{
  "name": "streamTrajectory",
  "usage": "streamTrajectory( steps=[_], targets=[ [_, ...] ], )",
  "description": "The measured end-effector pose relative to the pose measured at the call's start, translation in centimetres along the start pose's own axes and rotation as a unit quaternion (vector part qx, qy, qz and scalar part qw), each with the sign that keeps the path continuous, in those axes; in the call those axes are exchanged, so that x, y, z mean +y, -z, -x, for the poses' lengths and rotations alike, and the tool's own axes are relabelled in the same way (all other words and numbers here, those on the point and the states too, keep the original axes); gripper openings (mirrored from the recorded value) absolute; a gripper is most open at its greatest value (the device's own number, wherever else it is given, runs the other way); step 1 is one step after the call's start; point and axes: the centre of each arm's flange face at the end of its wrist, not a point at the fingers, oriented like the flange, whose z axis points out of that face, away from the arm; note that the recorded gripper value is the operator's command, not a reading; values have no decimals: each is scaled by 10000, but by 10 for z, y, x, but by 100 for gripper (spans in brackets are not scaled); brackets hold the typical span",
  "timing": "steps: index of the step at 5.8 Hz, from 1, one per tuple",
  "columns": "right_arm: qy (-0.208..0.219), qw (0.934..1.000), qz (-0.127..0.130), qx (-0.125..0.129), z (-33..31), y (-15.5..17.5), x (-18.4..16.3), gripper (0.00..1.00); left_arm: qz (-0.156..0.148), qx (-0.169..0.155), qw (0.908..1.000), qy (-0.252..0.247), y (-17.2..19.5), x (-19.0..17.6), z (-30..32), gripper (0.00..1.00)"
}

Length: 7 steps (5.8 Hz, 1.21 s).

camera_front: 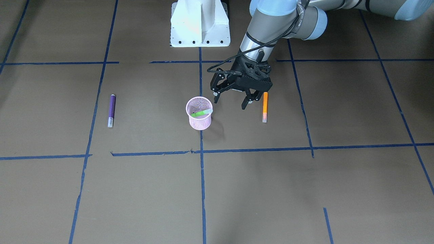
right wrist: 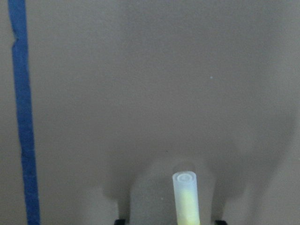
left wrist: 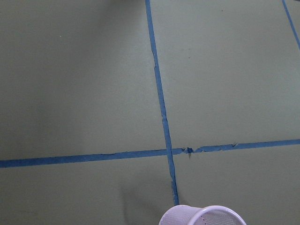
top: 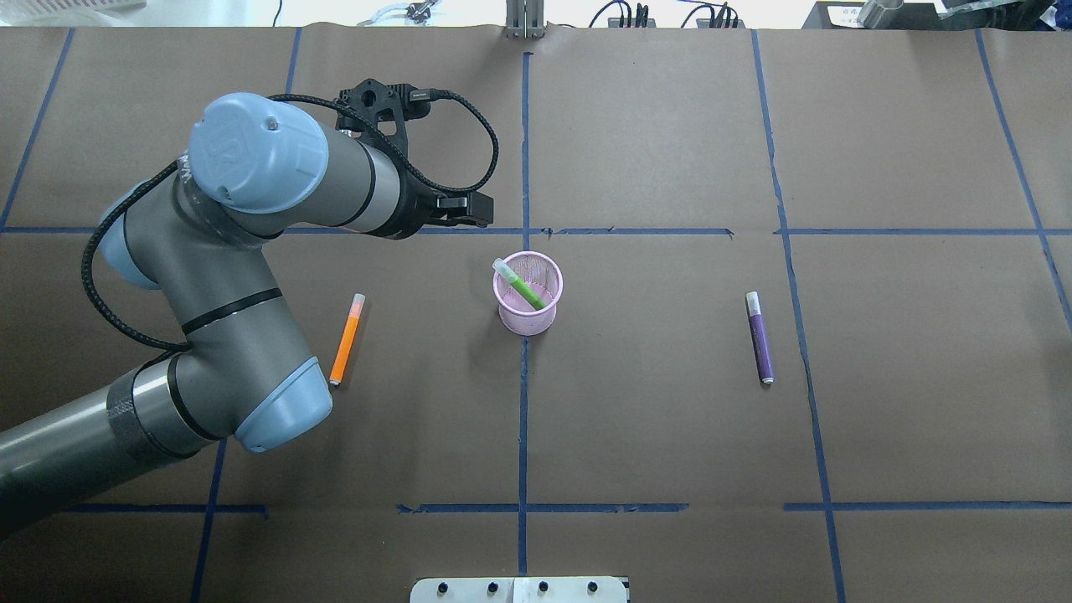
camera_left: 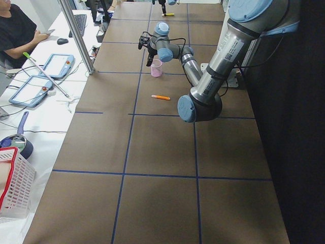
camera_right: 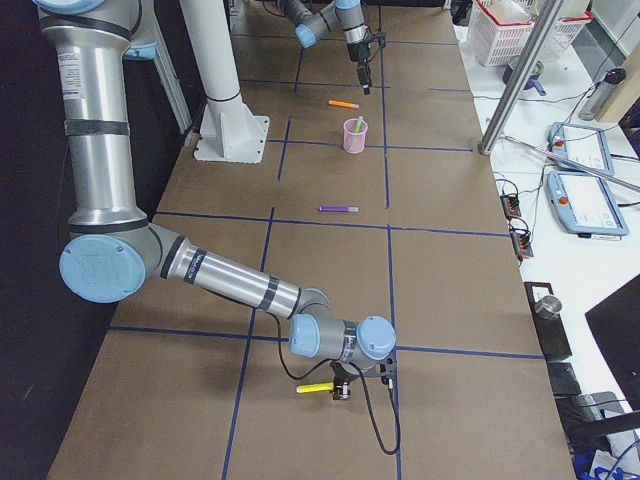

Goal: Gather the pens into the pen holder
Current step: 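Raise the left gripper away from the holder while the right gripper grasps the yellow marker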

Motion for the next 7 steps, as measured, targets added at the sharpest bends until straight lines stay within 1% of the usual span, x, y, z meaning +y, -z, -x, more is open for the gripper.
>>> streamTrajectory(
  steps=[1, 2, 3, 4, 5, 6, 7],
  targets=[
    [100, 9999, 29, 23, -2, -3, 0, 53, -2, 2, 10000, 11, 0, 0, 0, 93],
    [136, 9999, 36, 32, -3, -4, 0, 44, -2, 3, 10000, 24, 0, 0, 0, 93],
    [145, 9999, 40, 33, -3, -4, 0, 22, -1, 6, 10000, 28, 0, 0, 0, 93],
    [137, 9999, 51, 31, -4, -5, 2, 3, -3, 9, 10000, 28, 0, 0, 0, 93],
    [125, 9999, 63, 31, -5, -6, 4, 0, -4, 13, 10000, 27, 1, 0, -1, 93],
    [112, 9999, 70, 28, -7, -7, 6, 0, -6, 16, 10000, 27, 1, 0, 0, 93],
    [142, 9999, 22, 17, -4, -3, 5, 0, -15, 21, 10000, 27, 2, 0, 0, 93]
  ],
)
